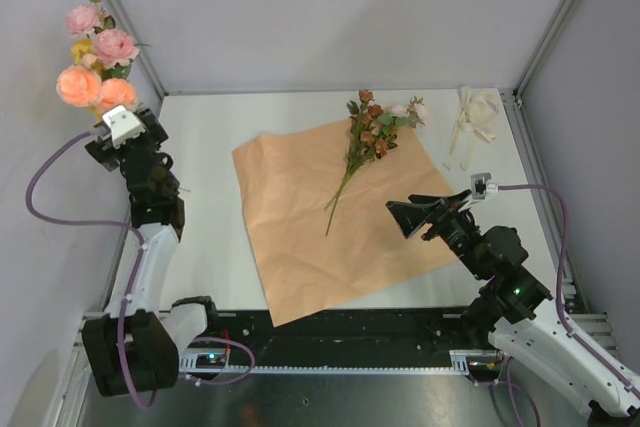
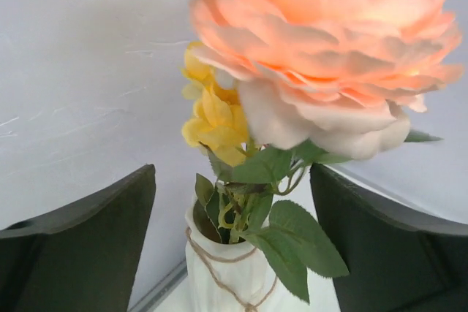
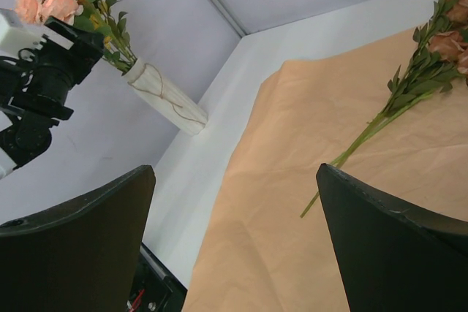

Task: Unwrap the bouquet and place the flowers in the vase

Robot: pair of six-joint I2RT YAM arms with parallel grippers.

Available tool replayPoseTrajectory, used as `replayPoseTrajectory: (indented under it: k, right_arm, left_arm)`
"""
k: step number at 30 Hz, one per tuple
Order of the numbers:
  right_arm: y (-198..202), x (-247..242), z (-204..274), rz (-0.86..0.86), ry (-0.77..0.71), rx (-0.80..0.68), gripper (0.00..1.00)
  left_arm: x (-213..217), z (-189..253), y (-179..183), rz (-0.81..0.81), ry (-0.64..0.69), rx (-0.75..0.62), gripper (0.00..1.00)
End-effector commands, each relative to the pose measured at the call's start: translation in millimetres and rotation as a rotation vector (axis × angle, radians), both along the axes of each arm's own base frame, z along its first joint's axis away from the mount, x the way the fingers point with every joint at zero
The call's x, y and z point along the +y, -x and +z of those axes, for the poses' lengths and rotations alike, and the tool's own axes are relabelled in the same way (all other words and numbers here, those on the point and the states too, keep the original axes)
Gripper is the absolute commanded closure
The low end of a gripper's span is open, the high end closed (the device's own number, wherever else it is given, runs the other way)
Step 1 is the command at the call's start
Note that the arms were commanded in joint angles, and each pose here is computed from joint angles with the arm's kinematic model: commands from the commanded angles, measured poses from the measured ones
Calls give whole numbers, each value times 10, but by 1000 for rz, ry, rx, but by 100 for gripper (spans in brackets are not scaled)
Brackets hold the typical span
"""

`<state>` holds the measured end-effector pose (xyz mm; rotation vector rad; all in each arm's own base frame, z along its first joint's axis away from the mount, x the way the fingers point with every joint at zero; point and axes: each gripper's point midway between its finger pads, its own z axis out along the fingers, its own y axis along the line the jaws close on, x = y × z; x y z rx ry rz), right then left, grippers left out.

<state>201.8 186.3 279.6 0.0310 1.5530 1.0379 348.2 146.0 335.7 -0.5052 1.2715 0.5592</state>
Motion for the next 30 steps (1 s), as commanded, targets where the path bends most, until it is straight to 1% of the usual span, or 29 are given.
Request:
replayPoseTrajectory:
  k: [1, 3, 8, 10, 11, 13, 17, 18, 21, 26, 30]
  right_arm:
    - [-9, 34, 3, 13, -24, 22, 1]
    - [-33, 29, -42, 2, -28, 51, 1]
    - [-81, 11, -128, -24, -36, 102, 1]
    - [-111, 3, -157, -37, -51, 129, 1]
    - [-127, -2, -169, -44, -61, 142, 1]
    - [-163, 2, -204, -56, -84, 178, 2]
    - [-246, 37, -289, -73, -113, 239, 6]
    - [-278, 53, -335, -79, -110, 257, 8]
    - [-388, 132, -447, -85, -94, 285, 14]
    - [-556, 347, -546, -40, -68, 278, 29]
    - [-758, 472, -664, -45, -70, 290, 40]
  left_arm:
    - [-133, 211, 190, -38, 11, -43, 6]
    - [-209, 232, 269, -67, 29, -47, 2]
    - [-447, 396, 477, -147, 82, -49, 0]
    - [-588, 434, 531, -186, 107, -9, 0]
    - [-667, 379, 551, -206, 121, 38, 0]
    - [-829, 364, 593, -268, 161, 70, 0]
    - [-1440, 236, 595, -581, 199, 127, 0]
    - [-1582, 185, 616, -643, 214, 146, 0]
    - [-1880, -41, 703, -762, 283, 201, 0]
    - [-2369, -410, 856, -989, 390, 290, 0]
    - [-2729, -623, 1045, -1179, 464, 374, 0]
